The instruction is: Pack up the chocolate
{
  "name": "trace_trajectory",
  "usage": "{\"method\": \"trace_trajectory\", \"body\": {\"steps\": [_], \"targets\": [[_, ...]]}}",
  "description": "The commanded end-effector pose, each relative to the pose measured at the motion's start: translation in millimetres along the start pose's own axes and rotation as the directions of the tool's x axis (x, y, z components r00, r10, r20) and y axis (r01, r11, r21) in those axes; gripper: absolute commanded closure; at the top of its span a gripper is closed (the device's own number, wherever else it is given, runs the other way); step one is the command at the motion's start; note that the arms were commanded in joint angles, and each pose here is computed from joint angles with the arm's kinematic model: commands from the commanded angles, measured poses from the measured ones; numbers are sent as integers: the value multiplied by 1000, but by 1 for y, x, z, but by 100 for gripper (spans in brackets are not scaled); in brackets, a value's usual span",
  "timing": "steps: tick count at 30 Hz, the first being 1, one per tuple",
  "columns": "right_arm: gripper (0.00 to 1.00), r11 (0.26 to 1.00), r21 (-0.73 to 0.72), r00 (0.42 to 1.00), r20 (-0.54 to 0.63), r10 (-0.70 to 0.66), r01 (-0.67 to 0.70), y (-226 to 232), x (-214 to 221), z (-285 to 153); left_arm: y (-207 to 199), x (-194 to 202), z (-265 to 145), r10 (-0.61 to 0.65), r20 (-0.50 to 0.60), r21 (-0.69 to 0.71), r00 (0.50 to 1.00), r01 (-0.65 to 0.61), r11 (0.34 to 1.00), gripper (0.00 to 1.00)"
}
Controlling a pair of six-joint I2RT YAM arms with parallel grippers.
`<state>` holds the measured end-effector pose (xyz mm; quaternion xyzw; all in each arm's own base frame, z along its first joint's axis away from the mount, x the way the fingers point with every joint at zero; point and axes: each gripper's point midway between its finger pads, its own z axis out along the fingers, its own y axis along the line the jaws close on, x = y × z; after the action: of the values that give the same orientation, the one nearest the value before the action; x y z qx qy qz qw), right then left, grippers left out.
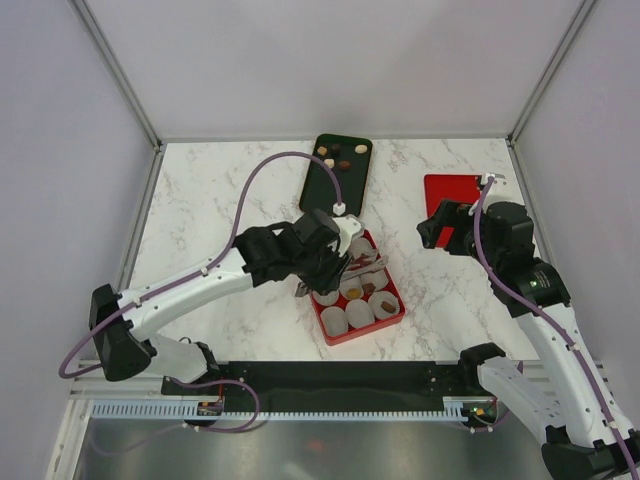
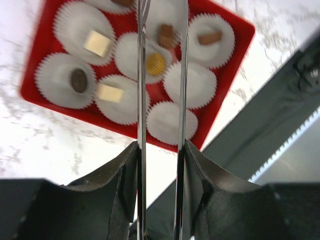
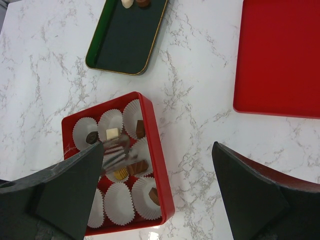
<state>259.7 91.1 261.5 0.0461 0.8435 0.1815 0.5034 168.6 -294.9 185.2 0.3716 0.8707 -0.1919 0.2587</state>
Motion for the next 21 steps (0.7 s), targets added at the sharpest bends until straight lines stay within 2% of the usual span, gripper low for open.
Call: {"method": "trace_trajectory", "body": {"steps": [1,7,12,14,16,21], "targets": [[2,1000,-8,999,40,1,0,3,-11,-2,31,-50,-23,-57,167,-143,984,81,986,55],[2,999,-35,1000,11,25,-25,7,-2,6,116,-91,-22,-169,260,-298,951,245,923,56],[2,996,-77,999,-6,50,-50,14,3,11,181,-128,0,-166,302,-396,939,282,874,57],[2,995,-85,999,-3,53,-53,16,2,11,199,-133,24,-163,272,-425,948,271,864,57],[2,994,-100,999,3,53,-52,19,-2,12,217,-151,27,-157,300,-453,941,285,845,57],[2,992,-120,999,14,52,-50,26,-12,14,234,-171,69,-150,301,-430,942,275,860,56]]}}
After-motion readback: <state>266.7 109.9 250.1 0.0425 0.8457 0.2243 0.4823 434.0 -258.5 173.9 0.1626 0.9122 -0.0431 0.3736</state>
